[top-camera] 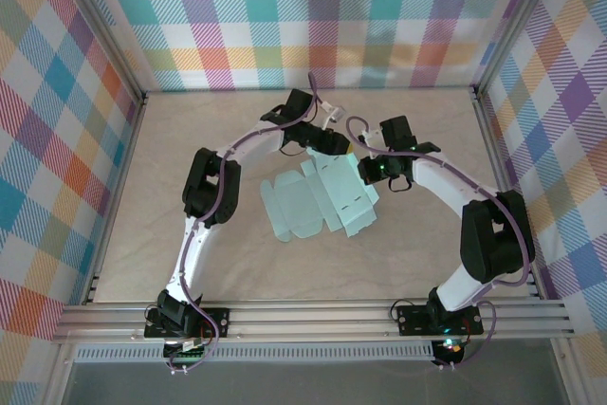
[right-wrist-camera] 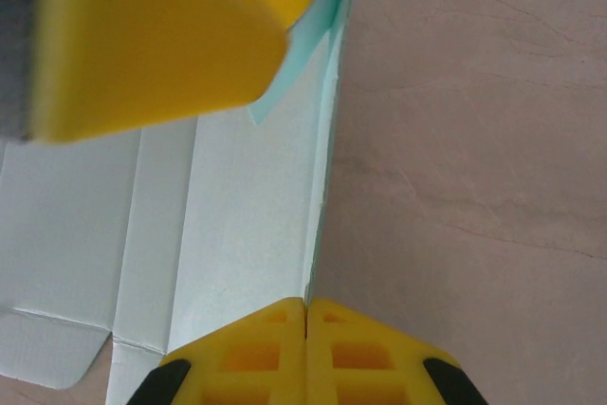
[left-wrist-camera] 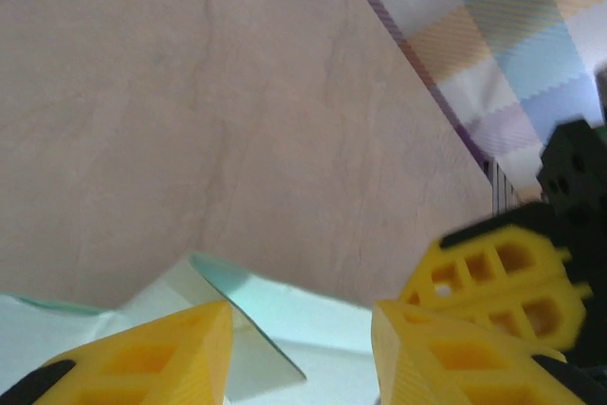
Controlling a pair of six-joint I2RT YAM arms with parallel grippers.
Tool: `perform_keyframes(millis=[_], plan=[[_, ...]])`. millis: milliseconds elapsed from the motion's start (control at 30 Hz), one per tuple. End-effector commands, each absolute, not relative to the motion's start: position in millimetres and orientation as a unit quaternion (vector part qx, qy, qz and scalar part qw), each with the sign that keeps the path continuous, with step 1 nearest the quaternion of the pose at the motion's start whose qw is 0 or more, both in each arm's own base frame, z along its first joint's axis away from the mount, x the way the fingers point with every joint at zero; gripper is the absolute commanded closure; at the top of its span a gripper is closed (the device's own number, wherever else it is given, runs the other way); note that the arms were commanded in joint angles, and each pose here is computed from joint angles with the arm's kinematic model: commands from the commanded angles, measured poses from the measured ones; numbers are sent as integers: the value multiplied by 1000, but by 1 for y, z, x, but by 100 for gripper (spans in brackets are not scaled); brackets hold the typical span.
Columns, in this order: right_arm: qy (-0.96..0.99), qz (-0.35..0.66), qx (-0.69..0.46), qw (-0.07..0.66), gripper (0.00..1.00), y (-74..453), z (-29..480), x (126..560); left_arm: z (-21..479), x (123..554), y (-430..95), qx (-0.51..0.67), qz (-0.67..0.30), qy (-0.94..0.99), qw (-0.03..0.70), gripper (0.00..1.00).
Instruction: Fold the paper box
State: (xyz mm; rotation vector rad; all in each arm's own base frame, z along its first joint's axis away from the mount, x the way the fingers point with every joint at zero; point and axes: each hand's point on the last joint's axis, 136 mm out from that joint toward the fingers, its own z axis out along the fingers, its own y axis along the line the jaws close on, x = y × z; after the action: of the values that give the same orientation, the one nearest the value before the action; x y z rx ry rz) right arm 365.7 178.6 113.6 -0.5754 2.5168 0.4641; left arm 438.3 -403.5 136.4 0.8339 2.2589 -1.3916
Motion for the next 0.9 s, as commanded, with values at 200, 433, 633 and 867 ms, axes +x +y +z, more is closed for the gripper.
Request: perform_keyframes(millis=[200, 433, 633, 867], plan=[[913, 212, -213, 276, 100, 202, 126, 371, 139, 443, -424, 221, -506, 814, 183, 59], [925, 168, -162, 299, 100, 186, 123, 387, 136, 433, -424, 169, -524, 818, 166, 63], [924, 170, -172, 297, 100, 190, 119, 386, 145, 435, -427, 109, -531, 826, 156, 67], [920, 172, -195, 293, 100, 198, 114, 379, 159, 440, -440, 82, -559, 811, 151, 68]])
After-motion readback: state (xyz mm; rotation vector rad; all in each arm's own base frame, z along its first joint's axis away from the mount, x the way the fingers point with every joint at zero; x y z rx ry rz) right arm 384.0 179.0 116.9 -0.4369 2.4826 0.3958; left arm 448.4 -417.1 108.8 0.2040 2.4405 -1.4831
